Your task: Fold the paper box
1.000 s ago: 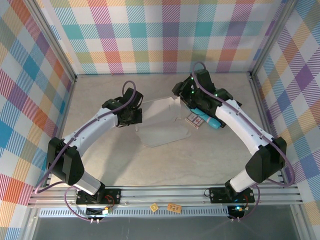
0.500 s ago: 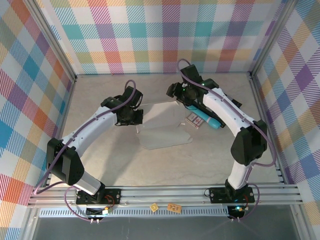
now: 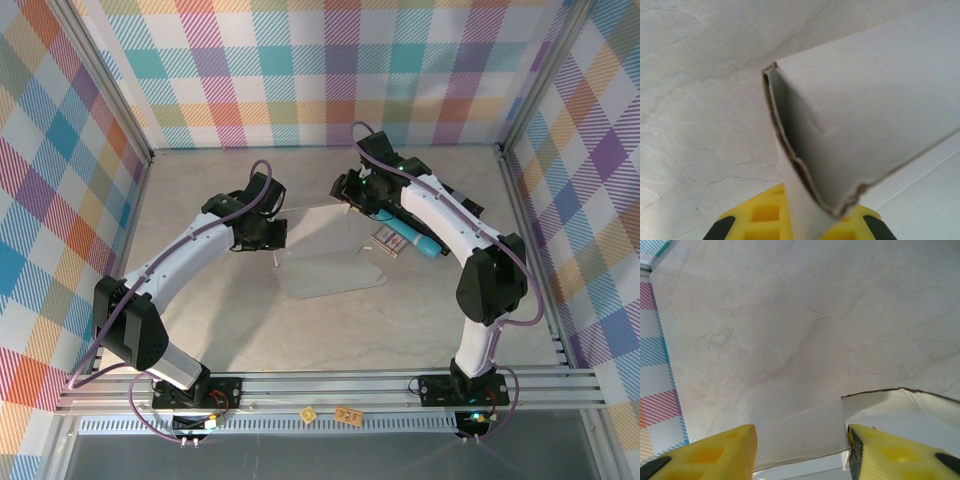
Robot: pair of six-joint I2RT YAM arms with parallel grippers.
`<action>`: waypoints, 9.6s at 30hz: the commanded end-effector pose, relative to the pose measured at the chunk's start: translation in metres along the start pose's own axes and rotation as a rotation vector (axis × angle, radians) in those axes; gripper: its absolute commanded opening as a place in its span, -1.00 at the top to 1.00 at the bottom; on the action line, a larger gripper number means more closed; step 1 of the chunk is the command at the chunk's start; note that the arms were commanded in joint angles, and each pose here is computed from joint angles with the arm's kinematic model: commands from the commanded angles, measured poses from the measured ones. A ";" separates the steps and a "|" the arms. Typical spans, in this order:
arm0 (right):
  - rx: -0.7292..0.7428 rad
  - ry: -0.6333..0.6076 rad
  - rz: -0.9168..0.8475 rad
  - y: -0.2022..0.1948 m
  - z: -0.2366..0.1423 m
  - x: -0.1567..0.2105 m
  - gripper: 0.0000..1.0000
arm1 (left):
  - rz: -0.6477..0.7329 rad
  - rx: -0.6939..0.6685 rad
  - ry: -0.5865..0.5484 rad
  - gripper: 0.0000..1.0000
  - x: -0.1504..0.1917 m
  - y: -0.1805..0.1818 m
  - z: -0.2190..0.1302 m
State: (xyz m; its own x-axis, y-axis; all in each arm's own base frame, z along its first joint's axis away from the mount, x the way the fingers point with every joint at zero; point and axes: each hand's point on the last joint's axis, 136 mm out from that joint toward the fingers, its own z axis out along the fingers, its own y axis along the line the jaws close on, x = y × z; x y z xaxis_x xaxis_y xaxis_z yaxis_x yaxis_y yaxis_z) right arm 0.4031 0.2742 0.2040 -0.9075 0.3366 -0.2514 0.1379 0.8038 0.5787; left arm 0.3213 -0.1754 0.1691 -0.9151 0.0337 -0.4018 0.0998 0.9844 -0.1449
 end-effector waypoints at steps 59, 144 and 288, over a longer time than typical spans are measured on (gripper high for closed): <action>-0.029 -0.005 -0.086 -0.060 0.009 0.058 0.45 | 0.096 0.098 -0.124 1.00 -0.016 -0.019 -0.023; -0.720 -0.067 -0.381 -0.020 -0.135 -0.086 0.25 | 0.090 0.771 -0.034 1.00 -0.131 -0.071 0.044; 0.890 0.086 -0.510 -0.212 0.038 0.010 0.72 | 0.055 0.263 0.120 1.00 -0.027 -0.067 0.119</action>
State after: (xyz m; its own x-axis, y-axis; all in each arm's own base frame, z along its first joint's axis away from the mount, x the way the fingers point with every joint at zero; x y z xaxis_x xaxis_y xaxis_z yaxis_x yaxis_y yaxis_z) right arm 0.3881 0.1472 0.0537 -0.9452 -0.1490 -0.2904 -0.0684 0.9604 -0.2701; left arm 0.3789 -0.2637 0.0664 -0.9540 0.1319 -0.2691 0.2309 0.8958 -0.3797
